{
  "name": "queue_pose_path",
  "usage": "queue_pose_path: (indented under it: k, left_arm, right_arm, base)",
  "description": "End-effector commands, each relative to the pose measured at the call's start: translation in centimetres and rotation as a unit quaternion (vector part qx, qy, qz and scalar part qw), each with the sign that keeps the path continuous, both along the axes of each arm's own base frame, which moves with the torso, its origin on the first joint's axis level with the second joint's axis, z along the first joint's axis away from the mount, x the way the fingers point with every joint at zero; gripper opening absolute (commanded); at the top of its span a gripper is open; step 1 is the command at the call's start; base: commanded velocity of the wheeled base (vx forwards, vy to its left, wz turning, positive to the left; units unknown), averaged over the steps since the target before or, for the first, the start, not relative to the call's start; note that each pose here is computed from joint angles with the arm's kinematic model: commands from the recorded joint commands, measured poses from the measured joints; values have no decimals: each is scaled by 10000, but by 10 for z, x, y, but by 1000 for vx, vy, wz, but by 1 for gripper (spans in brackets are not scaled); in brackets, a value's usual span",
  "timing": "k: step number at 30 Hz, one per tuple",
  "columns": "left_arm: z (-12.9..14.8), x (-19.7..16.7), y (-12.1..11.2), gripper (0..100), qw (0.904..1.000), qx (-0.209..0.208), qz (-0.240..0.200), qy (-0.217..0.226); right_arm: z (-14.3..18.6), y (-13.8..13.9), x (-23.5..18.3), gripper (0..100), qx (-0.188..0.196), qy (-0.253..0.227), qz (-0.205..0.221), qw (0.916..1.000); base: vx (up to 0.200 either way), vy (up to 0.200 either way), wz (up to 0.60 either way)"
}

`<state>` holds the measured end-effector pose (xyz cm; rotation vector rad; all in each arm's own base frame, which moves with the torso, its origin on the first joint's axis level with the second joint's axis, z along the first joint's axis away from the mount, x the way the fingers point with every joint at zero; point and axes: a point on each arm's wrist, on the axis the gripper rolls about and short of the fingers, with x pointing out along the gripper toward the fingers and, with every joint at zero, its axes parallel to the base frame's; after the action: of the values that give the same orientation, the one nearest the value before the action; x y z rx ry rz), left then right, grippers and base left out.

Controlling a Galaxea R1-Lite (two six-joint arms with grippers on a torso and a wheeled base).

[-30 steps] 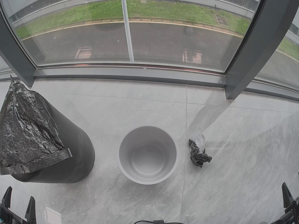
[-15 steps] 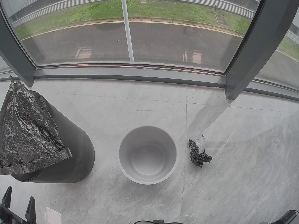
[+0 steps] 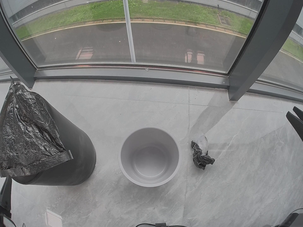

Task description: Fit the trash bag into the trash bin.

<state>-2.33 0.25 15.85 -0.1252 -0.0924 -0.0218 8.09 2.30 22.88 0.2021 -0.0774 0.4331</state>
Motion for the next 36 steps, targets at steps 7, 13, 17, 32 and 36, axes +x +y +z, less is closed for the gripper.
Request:
queue_pose_path:
  k: [7, 13, 17, 32, 36]
  left_arm:
    - [17, 93, -15, 100, 9506, 2109, -925, 2079]
    - [10, 112, -19, 100, 9115, 3310, -1053, 2204]
    - [9, 119, -21, 100, 8990, 3599, -1069, 2255]
    - [-3, 152, -24, 100, 8339, 4952, -645, 2352]
    - [-3, 169, -28, 100, 8407, 4954, -496, 2129]
  right_arm:
    - [-31, 16, 47, 100, -74, 732, 222, 9970]
    - [-31, 16, 47, 100, -68, 743, 215, 9970]
    - [-32, 16, 48, 100, -61, 779, 215, 9967]
    - [-38, 15, 60, 100, 123, 1098, 88, 9938]
    - [-38, 15, 60, 100, 124, 1098, 80, 9938]
  base:
    - [0, 0, 0]
    - [0, 0, 0]
    - [0, 0, 0]
    - [0, 0, 0]
    - [0, 0, 0]
